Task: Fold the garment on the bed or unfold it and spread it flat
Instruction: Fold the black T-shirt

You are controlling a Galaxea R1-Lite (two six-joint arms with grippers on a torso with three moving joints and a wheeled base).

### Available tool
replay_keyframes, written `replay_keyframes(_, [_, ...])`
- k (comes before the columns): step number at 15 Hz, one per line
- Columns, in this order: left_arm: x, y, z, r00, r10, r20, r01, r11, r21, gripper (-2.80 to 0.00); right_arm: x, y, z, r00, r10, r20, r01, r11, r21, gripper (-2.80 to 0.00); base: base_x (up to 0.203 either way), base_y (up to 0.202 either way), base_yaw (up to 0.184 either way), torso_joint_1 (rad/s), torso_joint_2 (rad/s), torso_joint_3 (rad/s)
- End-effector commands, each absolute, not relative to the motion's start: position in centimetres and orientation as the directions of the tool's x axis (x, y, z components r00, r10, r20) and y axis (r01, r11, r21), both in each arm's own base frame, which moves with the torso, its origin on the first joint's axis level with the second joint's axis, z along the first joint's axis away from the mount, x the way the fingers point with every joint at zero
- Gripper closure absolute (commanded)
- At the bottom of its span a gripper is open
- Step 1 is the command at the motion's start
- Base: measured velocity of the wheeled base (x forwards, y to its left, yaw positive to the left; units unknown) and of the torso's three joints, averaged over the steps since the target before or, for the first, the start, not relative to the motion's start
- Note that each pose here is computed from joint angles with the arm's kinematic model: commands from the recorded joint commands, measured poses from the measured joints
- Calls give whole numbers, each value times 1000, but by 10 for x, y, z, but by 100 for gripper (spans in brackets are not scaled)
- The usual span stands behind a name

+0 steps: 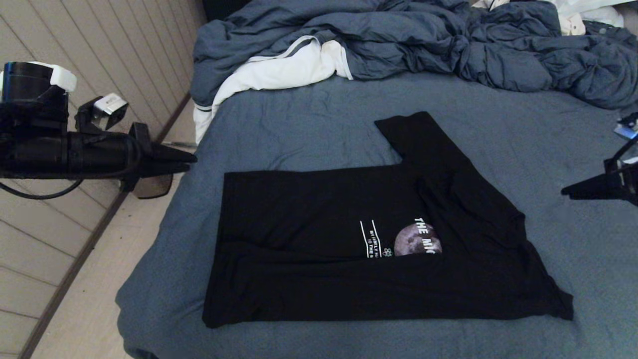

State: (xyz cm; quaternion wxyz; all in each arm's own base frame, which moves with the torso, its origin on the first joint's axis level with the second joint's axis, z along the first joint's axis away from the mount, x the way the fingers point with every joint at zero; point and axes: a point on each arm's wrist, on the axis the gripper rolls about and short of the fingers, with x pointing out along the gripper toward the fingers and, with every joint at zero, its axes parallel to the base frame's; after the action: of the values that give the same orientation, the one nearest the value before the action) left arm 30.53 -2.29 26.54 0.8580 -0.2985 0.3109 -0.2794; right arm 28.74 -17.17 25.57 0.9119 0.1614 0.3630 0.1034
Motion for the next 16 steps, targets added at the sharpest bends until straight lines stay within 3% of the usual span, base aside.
replay_keyframes(1, [322, -24, 261, 652, -668, -360, 294, 660, -691, 0, 297, -168, 266, 733, 311, -605, -92, 927, 365, 0, 0, 0, 0, 0, 0, 0])
replay_keyframes(9, [382, -23, 235, 752, -585, -303, 289, 706, -647, 0, 346, -143, 281, 811, 339, -477, -87, 876, 475, 0, 0, 0, 0, 0, 0, 0])
replay_keyframes(16, [437, -28, 206, 764, -581, -280, 311, 712, -629, 0, 353, -123, 294, 826, 373, -422, -179, 884, 432, 0, 0, 0, 0, 0, 0, 0])
